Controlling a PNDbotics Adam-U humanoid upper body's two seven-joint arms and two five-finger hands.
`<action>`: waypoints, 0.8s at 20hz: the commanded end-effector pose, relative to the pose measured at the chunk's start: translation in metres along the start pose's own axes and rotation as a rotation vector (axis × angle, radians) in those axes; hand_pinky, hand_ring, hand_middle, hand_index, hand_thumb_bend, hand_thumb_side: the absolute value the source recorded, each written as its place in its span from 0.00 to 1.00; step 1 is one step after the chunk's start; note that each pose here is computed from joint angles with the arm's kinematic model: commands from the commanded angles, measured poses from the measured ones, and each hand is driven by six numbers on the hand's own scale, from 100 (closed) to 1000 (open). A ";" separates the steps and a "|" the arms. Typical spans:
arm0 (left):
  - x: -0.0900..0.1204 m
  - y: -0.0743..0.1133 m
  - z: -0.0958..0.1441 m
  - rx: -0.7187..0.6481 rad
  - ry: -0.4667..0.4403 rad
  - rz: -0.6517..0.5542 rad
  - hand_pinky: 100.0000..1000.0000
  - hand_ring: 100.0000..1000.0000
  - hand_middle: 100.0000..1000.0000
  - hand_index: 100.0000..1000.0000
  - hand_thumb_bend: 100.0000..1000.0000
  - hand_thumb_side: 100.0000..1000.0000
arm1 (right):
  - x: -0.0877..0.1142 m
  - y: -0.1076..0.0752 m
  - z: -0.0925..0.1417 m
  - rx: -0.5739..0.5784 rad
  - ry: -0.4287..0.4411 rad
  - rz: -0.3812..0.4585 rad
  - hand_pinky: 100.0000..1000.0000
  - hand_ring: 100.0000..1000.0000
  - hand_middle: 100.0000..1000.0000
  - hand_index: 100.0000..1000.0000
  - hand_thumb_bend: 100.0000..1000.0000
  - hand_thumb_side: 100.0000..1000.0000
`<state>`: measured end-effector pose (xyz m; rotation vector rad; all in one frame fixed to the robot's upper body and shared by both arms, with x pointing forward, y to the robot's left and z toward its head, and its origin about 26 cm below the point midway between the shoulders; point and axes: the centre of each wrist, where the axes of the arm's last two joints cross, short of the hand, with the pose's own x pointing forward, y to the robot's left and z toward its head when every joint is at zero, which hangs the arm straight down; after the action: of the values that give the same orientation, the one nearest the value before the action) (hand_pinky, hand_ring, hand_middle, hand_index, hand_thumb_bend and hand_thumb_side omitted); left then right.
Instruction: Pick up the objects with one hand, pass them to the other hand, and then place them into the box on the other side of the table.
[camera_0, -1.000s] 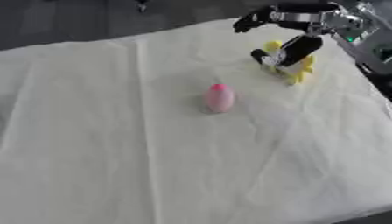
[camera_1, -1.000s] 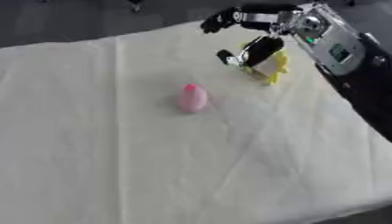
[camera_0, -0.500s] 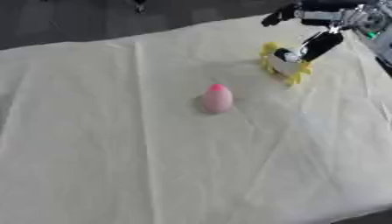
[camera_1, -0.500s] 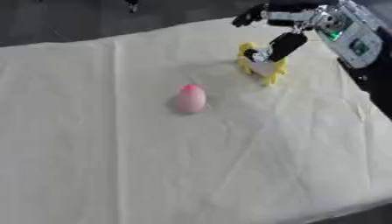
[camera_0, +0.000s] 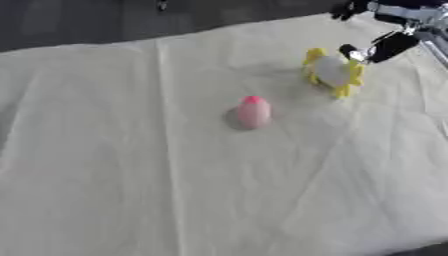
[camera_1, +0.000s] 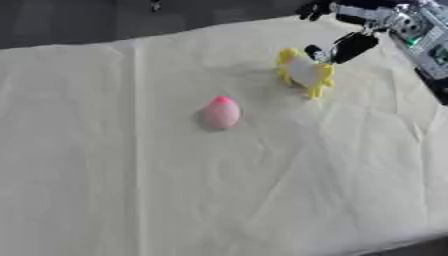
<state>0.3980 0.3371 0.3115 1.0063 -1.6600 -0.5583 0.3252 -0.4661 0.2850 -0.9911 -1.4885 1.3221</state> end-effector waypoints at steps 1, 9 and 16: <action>0.004 0.025 0.000 0.059 -0.016 -0.018 0.79 0.69 0.62 0.72 0.00 0.35 | -0.006 -0.025 0.011 -0.065 0.055 0.030 0.93 0.86 0.83 0.94 0.08 0.16; 0.004 0.026 -0.001 0.064 -0.011 -0.024 0.79 0.69 0.62 0.72 0.00 0.35 | -0.011 -0.017 0.011 0.006 0.096 -0.083 0.92 0.84 0.81 0.93 0.00 0.45; 0.002 0.027 -0.001 0.068 -0.005 -0.032 0.79 0.69 0.62 0.72 0.00 0.35 | -0.012 -0.014 0.012 0.064 0.094 -0.134 0.91 0.84 0.81 0.93 0.00 0.55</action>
<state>0.3971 0.3386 0.3135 1.0157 -1.6612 -0.5481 0.3217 -0.4790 0.2776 -0.8445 -1.4197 1.1833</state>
